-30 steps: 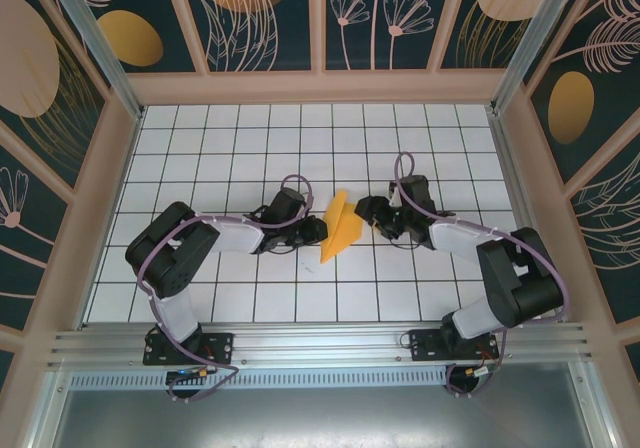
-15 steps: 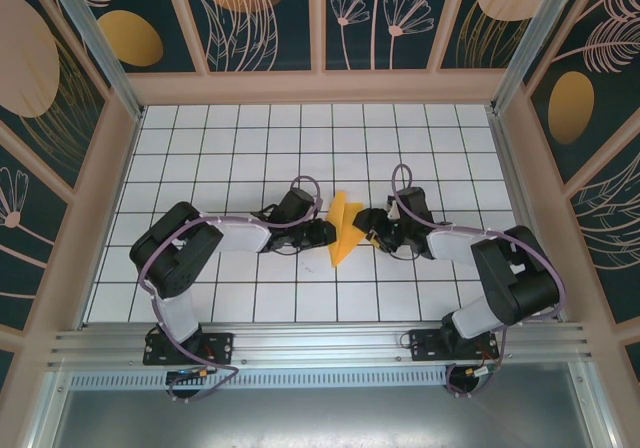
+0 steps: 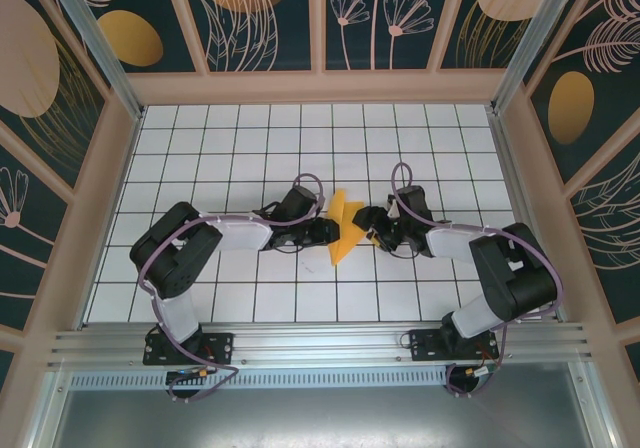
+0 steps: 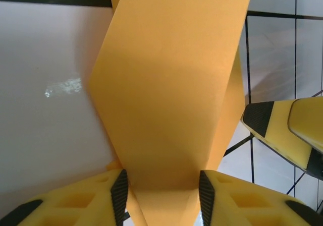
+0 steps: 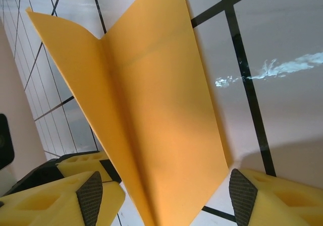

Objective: Fold a paper plane with a square sheet of paper (pick it up from the middle)

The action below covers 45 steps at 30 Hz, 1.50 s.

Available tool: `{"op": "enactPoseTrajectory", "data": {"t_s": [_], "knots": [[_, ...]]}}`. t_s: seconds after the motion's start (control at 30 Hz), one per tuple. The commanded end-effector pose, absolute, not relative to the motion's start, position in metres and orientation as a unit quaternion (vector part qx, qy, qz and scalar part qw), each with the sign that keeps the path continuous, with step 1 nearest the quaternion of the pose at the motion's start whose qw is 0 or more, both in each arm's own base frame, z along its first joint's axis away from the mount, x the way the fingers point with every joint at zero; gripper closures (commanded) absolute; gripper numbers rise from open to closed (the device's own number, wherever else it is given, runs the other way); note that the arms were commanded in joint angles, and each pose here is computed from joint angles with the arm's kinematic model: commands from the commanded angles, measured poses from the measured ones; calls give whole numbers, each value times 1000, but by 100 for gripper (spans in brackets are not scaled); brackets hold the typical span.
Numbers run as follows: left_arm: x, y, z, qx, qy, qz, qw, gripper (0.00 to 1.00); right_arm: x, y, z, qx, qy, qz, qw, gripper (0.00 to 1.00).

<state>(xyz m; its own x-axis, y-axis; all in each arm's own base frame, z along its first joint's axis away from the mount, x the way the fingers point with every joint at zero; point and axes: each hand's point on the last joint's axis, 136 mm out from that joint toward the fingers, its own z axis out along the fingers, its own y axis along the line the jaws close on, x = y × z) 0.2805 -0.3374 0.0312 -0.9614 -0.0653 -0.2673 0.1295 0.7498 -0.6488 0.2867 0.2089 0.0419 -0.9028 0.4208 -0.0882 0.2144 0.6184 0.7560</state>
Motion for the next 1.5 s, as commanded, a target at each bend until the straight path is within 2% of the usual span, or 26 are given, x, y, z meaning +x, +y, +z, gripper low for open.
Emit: {"op": "enactPoseTrajectory", "data": {"t_s": [0.0, 0.23, 0.73, 1.1, 1.47], "knots": [[289, -335, 59, 20, 915, -360, 180, 51, 301, 204, 58, 169, 881, 405, 175, 27], [294, -328, 61, 10, 918, -345, 195, 48, 300, 208, 59, 151, 881, 415, 170, 26], [292, -324, 11, 16, 946, -288, 146, 53, 300, 208, 41, 160, 892, 397, 145, 26], [277, -321, -14, 38, 958, -266, 103, 58, 306, 224, 51, 142, 888, 416, 139, 26], [289, -335, 2, 42, 950, -284, 121, 57, 310, 227, 51, 158, 894, 396, 136, 27]]}}
